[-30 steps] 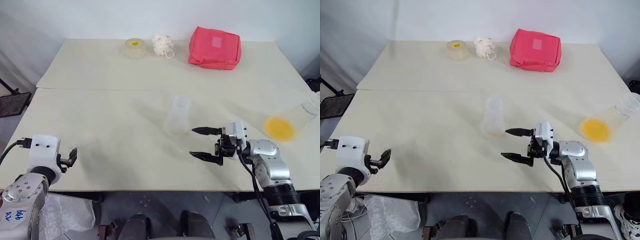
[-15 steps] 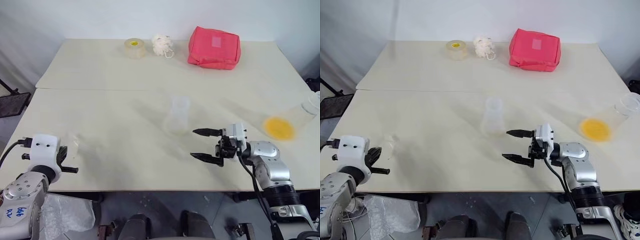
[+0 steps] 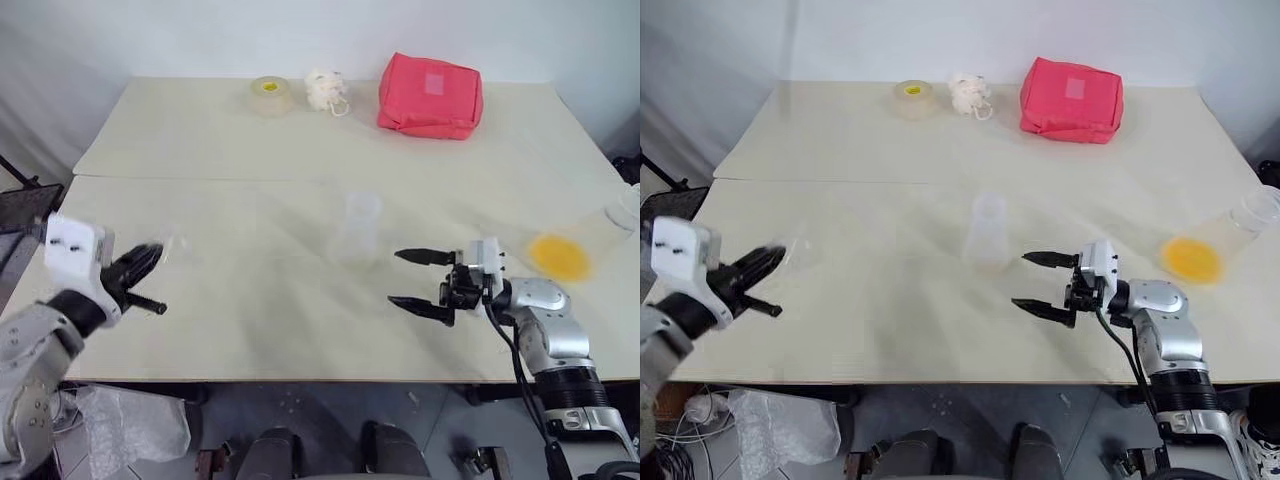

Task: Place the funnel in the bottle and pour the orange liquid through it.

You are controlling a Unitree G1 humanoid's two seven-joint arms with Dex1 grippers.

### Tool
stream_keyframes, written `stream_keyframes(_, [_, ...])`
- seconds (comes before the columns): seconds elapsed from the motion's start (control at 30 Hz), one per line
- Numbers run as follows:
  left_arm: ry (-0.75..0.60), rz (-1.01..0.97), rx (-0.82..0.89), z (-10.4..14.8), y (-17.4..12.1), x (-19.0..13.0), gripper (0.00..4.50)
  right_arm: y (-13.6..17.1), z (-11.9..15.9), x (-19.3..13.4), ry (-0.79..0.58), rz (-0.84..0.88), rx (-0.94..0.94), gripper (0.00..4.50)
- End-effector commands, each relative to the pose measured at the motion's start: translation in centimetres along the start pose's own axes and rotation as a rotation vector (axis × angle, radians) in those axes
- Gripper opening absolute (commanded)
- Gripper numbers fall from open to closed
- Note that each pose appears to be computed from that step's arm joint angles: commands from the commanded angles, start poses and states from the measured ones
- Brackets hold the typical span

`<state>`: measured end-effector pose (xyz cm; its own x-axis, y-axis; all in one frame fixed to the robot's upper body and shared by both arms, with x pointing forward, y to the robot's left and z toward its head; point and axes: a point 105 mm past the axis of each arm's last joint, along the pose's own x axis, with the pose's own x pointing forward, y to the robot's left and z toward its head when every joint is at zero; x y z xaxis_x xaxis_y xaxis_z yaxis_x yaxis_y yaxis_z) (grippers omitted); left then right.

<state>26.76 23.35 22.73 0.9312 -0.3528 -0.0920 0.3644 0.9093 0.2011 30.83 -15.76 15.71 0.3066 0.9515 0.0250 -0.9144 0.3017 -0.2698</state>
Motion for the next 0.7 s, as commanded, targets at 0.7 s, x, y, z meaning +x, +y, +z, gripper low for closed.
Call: stream_keyframes(0.7, [-0.110, -0.805, -0.250, 9.9, -7.1, 9.0, 0.01, 1.5, 5.6, -1.9, -0.089, -0.232, -0.158, 4.50])
